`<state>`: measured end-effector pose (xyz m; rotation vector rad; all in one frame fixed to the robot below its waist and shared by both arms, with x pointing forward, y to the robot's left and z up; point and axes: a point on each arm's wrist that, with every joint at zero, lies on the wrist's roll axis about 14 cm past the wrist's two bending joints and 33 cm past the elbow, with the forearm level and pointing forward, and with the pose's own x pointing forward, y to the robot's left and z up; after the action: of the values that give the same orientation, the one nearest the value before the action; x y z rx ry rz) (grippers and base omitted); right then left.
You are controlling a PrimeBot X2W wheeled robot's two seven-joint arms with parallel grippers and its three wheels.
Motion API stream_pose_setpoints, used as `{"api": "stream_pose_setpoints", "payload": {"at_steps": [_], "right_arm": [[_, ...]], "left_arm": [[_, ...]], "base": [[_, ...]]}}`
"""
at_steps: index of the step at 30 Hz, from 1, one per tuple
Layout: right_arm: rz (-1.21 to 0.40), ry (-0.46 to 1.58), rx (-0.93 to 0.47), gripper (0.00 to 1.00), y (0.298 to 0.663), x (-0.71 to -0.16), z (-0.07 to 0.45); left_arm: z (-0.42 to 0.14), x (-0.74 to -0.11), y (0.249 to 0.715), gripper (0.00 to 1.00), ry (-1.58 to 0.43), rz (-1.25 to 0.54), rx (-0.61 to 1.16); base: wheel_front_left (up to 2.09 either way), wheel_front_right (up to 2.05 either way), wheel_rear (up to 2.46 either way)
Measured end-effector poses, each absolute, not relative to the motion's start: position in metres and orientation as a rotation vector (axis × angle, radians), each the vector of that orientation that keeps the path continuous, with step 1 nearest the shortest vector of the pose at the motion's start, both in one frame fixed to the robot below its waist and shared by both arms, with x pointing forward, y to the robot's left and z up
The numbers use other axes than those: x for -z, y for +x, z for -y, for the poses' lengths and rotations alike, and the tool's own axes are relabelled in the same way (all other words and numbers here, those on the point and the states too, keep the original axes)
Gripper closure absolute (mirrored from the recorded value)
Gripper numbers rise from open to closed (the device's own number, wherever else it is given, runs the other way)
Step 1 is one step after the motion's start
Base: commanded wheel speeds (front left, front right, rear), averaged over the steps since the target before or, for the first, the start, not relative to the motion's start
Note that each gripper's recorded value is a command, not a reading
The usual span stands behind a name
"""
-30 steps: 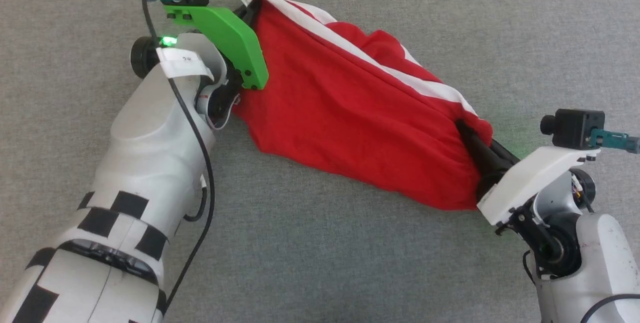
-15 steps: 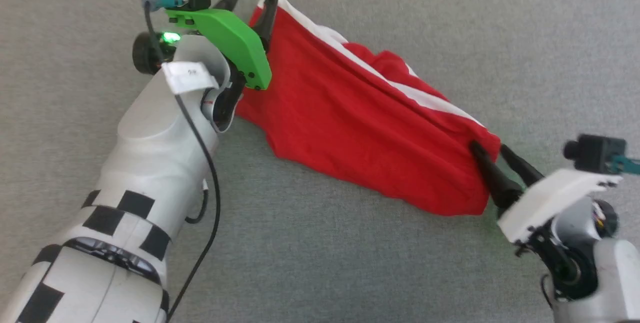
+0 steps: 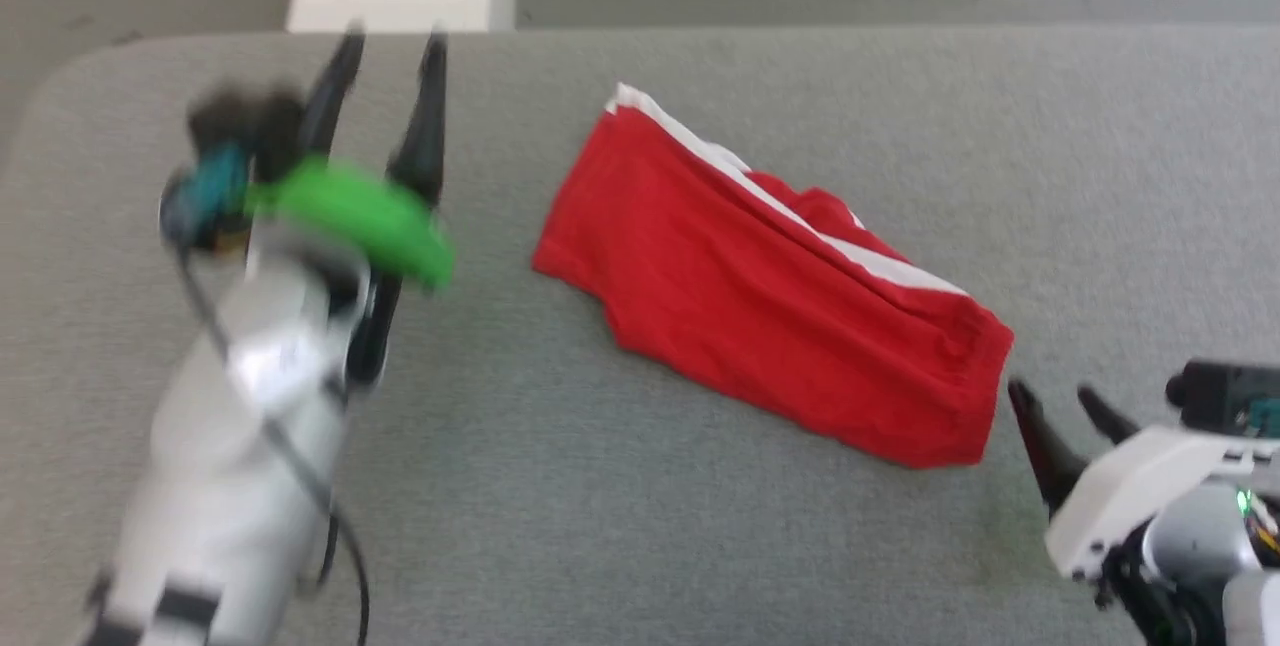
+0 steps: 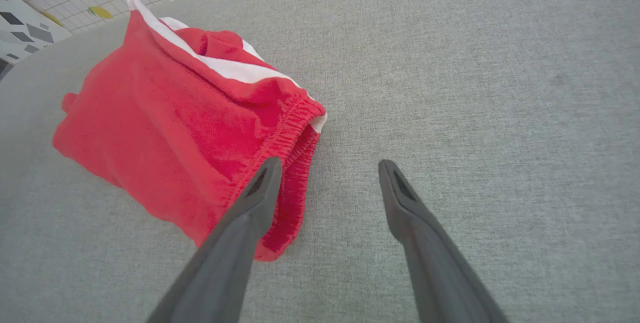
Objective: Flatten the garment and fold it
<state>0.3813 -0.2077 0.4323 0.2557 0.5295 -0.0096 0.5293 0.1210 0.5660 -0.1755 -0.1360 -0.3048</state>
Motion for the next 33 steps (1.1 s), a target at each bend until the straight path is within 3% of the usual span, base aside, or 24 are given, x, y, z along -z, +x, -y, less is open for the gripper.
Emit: {"api": "stream_pose_setpoints", "payload": {"at_steps": [13,25,33], "right_arm": [[-0.743,0.131,-0.072,0.0,0.362,-0.41,0.183],[-0.743,0.075,-0.132,0.0,0.391,-0.422,0.164],[-0.647,0.046,-0.062,0.0,0.382,-0.466,0.19]], "left_arm": [[-0.195,-0.519,0.422,0.0,-0.185,0.066,0.079],[-0.201,-0.509,0.411,0.0,-0.221,0.045,0.034],[-0.197,-0.507,0.411,0.0,-0.229,0.041,0.042]], "base": [[0.0,0.0,0.0],[0.0,0.0,0.0],[0.0,0.0,0.0]]}}
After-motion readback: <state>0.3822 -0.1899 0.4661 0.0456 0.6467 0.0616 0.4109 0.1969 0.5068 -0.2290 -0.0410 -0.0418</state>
